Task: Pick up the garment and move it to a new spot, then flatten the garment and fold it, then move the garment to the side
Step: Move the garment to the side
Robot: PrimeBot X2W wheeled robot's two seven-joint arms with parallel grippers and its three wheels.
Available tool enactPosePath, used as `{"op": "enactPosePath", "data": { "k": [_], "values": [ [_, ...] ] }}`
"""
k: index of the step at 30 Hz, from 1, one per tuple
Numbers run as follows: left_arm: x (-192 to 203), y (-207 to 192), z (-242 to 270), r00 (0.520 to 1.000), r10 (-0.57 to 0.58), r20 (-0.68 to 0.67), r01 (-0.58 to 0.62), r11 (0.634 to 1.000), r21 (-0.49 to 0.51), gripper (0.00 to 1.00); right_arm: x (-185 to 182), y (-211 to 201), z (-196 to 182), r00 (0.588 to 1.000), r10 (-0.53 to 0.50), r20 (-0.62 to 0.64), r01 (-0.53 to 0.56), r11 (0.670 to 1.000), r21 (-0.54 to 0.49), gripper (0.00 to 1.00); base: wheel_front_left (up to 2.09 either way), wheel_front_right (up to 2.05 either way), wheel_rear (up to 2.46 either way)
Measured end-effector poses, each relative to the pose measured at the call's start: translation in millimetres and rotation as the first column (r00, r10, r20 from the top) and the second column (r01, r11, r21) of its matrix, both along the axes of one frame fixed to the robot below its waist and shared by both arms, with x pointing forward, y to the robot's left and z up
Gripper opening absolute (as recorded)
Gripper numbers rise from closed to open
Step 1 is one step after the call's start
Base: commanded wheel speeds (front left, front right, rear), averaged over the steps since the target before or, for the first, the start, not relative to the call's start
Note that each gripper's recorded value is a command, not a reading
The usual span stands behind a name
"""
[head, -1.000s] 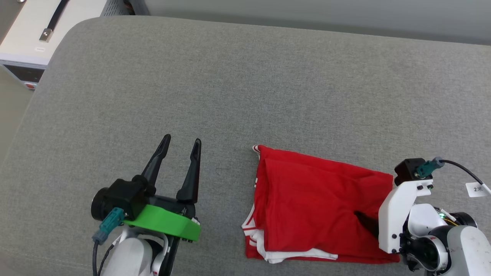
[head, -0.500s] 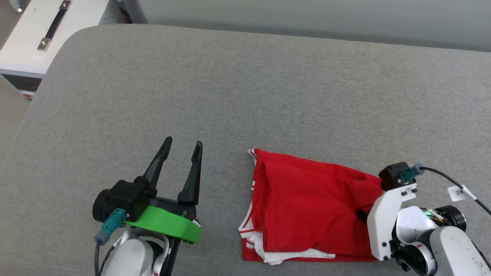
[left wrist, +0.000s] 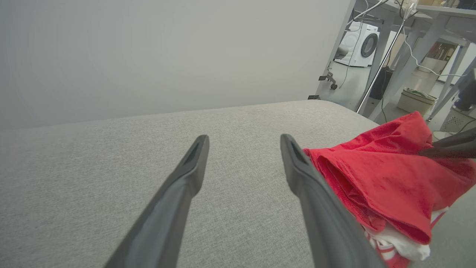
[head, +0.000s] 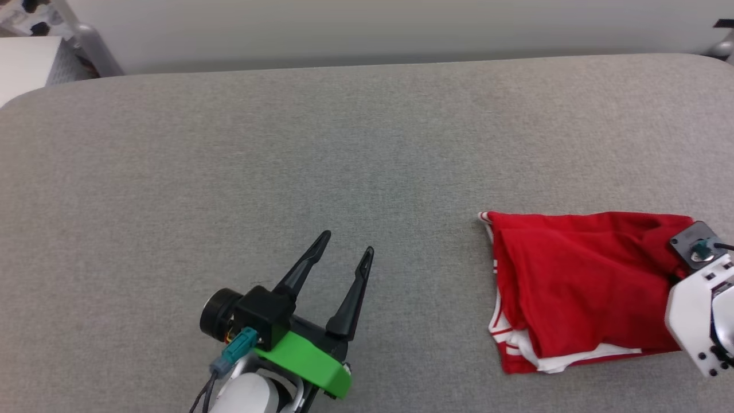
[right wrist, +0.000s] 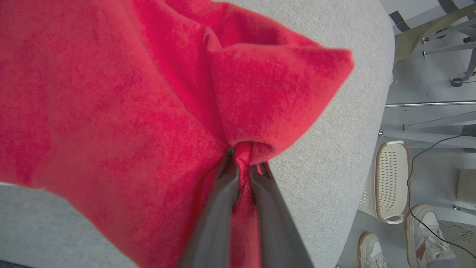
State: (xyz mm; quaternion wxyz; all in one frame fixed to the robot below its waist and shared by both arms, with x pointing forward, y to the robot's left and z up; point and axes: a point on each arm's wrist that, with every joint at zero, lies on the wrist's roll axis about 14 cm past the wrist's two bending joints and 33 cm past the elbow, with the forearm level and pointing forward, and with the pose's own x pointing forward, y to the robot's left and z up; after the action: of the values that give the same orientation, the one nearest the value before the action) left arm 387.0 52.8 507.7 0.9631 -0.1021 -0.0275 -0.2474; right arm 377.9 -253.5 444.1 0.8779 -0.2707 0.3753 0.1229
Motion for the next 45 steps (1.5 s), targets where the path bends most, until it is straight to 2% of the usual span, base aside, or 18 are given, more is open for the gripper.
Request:
{"op": "enactPosePath", "data": {
  "k": [6,11,17,21,26,30,34,40,41,42,45],
  "values": [
    [9.3,-49.5,2.3,0.986,-0.166,0.028,0.166,0.986,-0.002,1.00,-8.8,-66.5,9.5,0.999,-0.038,0.000,0.037,0.988,-0.153,0.00,0.00,0.00,0.00],
    [17.2,-83.3,-9.4,0.953,-0.301,0.037,0.300,0.954,0.027,1.00,4.3,-96.0,11.1,0.995,-0.096,0.030,0.100,0.982,-0.162,0.00,0.00,0.00,0.00],
    [44.4,-106.1,-22.7,0.923,-0.379,0.061,0.379,0.925,0.024,1.00,24.4,-153.5,13.5,0.978,-0.179,0.111,0.202,0.948,-0.245,0.00,0.00,0.00,0.00],
    [58.3,-115.1,-43.6,0.911,-0.411,0.046,0.410,0.912,0.018,1.00,31.9,-185.1,6.3,0.958,-0.244,0.148,0.277,0.922,-0.272,0.00,0.00,0.00,0.00],
    [68.8,-127.3,-59.9,0.899,-0.437,0.043,0.438,0.899,-0.020,1.00,18.9,-227.7,-7.8,0.930,-0.344,0.129,0.367,0.869,-0.333,0.00,0.00,0.00,0.00],
    [73.4,-132.3,-70.3,0.895,-0.445,0.036,0.447,0.893,-0.052,1.00,15.6,-248.4,-12.4,0.915,-0.380,0.136,0.403,0.839,-0.365,0.00,0.00,0.00,0.00],
    [76.3,-135.0,-75.7,0.893,-0.448,0.036,0.449,0.891,-0.071,1.00,21.5,-257.0,-16.3,0.905,-0.394,0.159,0.425,0.830,-0.362,0.00,0.00,0.00,0.00],
    [80.3,-129.9,-72.7,0.903,-0.428,0.045,0.430,0.900,-0.075,1.00,33.7,-254.8,-27.1,0.904,-0.390,0.177,0.428,0.836,-0.343,0.00,0.00,0.00,0.00],
    [80.6,-128.9,-71.8,0.904,-0.425,0.046,0.428,0.901,-0.074,1.00,35.7,-254.0,-27.1,0.904,-0.387,0.184,0.427,0.839,-0.338,0.47,0.00,0.00,0.00],
    [81.1,-127.9,-69.9,0.906,-0.421,0.049,0.423,0.903,-0.071,1.00,39.0,-252.8,-25.1,0.905,-0.377,0.197,0.424,0.842,-0.334,1.00,0.00,0.00,0.00],
    [83.0,-124.6,-62.1,0.912,-0.406,0.063,0.410,0.910,-0.065,1.00,45.3,-250.5,-17.2,0.903,-0.363,0.232,0.423,0.848,-0.320,1.00,0.00,0.00,0.00]
  ]
}}
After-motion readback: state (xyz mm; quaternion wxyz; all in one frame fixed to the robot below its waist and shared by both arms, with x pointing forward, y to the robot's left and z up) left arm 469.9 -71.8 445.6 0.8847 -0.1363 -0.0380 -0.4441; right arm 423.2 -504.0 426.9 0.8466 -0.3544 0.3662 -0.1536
